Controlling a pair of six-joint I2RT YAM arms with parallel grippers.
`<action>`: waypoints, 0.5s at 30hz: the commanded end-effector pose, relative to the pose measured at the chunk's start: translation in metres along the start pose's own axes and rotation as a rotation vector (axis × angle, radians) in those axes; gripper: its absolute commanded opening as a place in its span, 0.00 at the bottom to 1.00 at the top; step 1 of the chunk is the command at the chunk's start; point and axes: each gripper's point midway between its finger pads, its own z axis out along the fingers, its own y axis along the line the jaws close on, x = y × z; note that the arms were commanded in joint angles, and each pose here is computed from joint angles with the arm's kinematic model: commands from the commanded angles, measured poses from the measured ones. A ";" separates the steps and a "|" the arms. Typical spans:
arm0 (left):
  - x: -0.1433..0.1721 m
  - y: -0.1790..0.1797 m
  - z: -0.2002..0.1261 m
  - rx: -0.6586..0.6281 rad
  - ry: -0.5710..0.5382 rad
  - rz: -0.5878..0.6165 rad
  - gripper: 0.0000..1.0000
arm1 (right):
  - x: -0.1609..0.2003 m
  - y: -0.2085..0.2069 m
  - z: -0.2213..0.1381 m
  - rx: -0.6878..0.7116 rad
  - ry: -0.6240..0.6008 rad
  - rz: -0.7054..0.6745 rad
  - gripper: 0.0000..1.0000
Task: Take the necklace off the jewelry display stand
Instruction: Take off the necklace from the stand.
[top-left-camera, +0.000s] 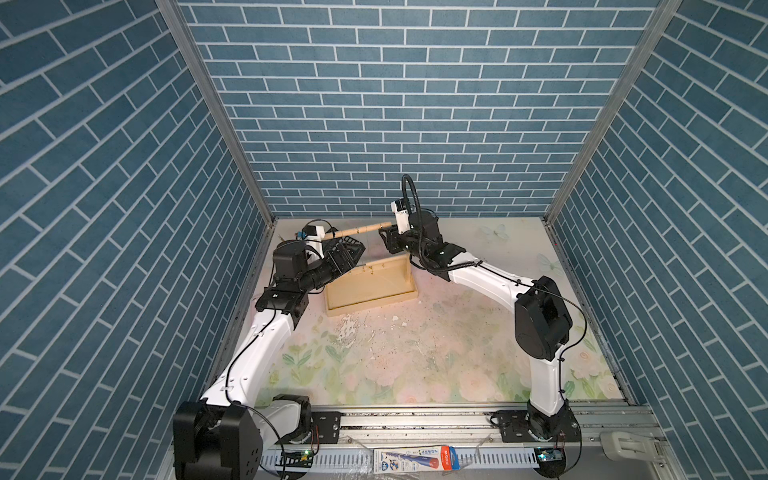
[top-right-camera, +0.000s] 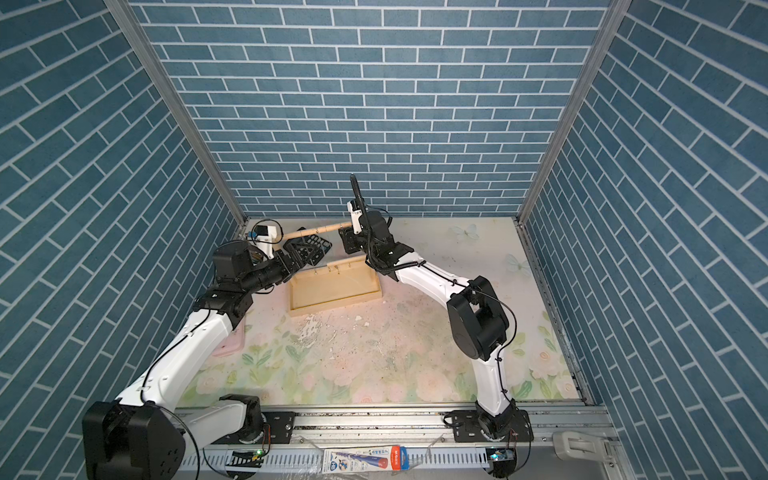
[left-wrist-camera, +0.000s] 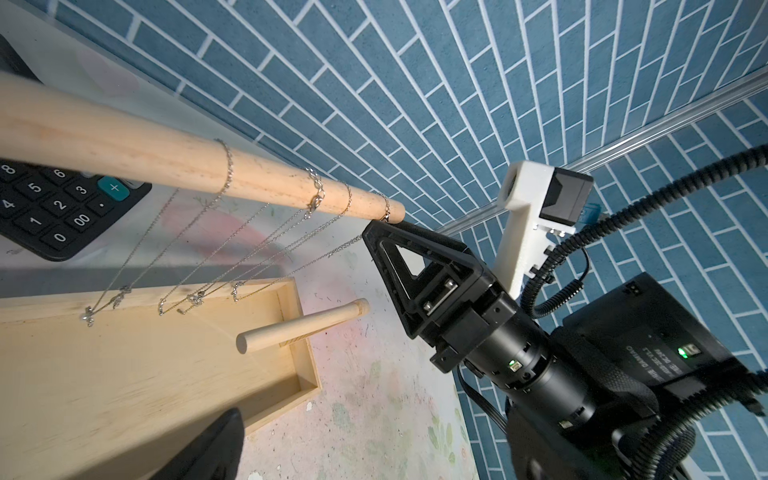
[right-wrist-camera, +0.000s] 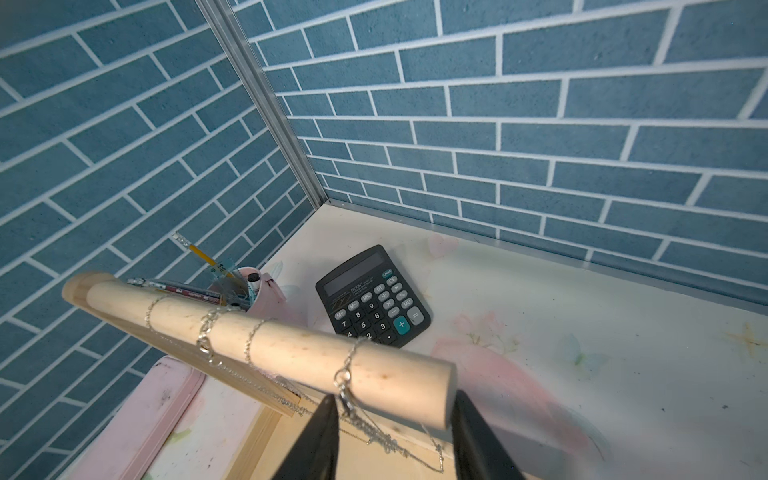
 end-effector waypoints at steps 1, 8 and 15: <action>0.001 -0.001 -0.002 0.010 0.000 0.007 0.99 | -0.001 0.002 0.005 0.008 -0.003 -0.002 0.40; 0.002 0.002 -0.001 0.004 0.004 -0.002 0.99 | 0.001 0.002 0.008 0.010 -0.001 -0.002 0.33; 0.003 0.002 0.001 0.008 0.009 -0.012 0.99 | -0.002 0.004 0.010 0.008 -0.009 0.003 0.27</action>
